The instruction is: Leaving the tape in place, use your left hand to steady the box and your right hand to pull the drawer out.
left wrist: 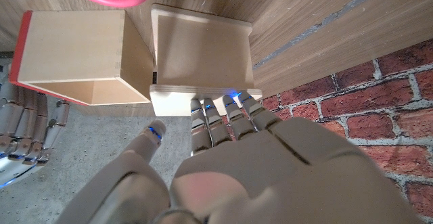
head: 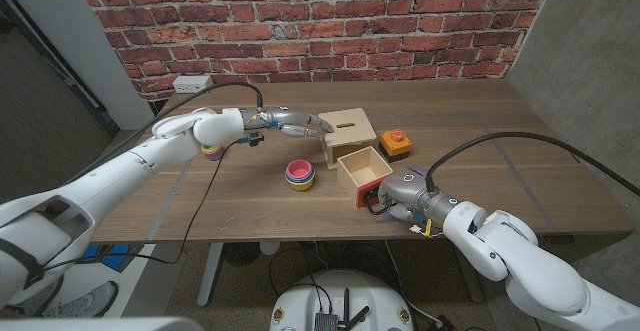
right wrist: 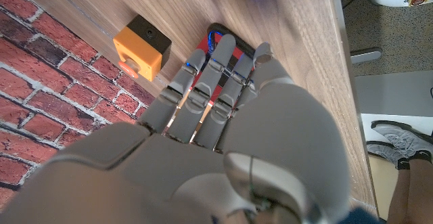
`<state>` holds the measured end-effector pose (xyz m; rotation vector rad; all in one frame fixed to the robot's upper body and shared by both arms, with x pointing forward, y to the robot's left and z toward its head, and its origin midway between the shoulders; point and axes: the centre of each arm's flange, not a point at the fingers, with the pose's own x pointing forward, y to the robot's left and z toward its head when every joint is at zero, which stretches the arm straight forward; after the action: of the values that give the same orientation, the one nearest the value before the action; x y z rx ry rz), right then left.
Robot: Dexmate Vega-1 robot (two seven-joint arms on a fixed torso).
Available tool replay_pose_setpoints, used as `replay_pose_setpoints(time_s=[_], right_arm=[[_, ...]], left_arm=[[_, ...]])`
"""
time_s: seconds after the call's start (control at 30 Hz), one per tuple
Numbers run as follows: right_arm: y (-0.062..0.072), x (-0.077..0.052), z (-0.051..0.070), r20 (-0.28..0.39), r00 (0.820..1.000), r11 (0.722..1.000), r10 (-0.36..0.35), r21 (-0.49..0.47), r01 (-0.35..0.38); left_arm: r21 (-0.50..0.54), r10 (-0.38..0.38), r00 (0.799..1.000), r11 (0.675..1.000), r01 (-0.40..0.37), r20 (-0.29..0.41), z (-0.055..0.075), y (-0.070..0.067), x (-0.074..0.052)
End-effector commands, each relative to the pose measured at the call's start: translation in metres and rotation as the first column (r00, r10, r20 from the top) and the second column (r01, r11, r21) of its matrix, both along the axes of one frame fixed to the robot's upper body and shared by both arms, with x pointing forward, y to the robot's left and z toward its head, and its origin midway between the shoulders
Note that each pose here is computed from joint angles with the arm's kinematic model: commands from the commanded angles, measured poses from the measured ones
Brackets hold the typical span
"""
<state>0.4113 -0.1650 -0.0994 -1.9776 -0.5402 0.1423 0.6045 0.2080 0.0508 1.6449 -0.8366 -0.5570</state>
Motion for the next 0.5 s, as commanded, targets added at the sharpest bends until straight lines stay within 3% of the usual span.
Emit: replay_pose_setpoints(time_s=[0.03,0.5], right_arm=[[-0.0042,-0.0063,-0.0016,-0.005,1.0,1.0,-0.011,-0.008,0.011],[-0.005,-0.0092,-0.0041,0.0,1.0,1.0,-0.016,-0.006,0.016]], left_arm=[[0.001,-0.004,1.0,1.0,0.004,0.005,-0.001,-0.0029,-0.0019],[0.001,-0.005,1.0,1.0,0.005,0.008,-0.0022,-0.0044,-0.006]])
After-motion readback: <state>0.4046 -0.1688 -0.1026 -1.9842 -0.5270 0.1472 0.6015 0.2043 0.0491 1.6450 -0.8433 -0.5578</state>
